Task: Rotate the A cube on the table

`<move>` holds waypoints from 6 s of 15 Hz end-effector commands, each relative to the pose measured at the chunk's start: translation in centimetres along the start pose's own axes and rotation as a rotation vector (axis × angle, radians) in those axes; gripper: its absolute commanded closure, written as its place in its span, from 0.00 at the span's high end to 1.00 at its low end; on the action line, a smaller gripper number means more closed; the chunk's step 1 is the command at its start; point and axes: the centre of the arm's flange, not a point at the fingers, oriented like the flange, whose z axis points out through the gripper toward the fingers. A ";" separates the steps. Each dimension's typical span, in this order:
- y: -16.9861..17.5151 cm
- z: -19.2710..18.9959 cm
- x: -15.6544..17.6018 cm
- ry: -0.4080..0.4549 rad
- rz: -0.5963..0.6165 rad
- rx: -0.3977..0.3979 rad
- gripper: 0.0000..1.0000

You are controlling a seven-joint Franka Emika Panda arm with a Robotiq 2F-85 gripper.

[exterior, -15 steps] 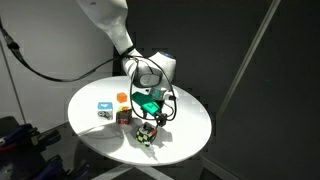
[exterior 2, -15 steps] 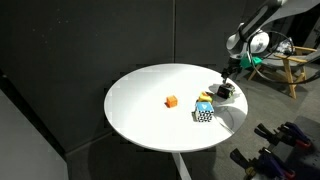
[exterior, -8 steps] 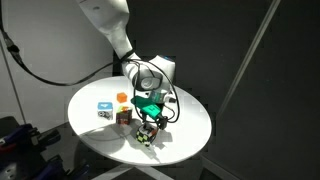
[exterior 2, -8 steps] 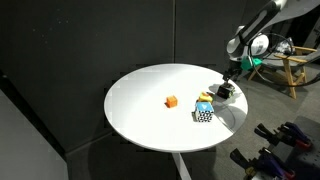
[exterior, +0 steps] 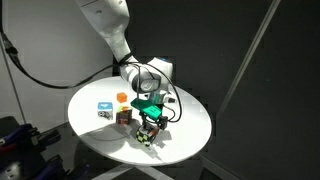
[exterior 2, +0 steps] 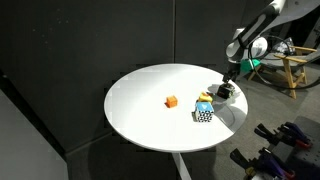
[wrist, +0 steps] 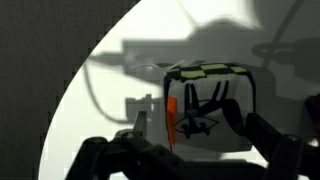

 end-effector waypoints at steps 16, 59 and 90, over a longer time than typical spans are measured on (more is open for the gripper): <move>0.2 1.7 0.7 -0.006 -0.031 -0.019 0.67; -1.1 -2.8 -3.8 -0.076 -1.167 -0.205 0.04; -1.8 -3.3 -4.4 -0.051 -1.436 -0.294 1.00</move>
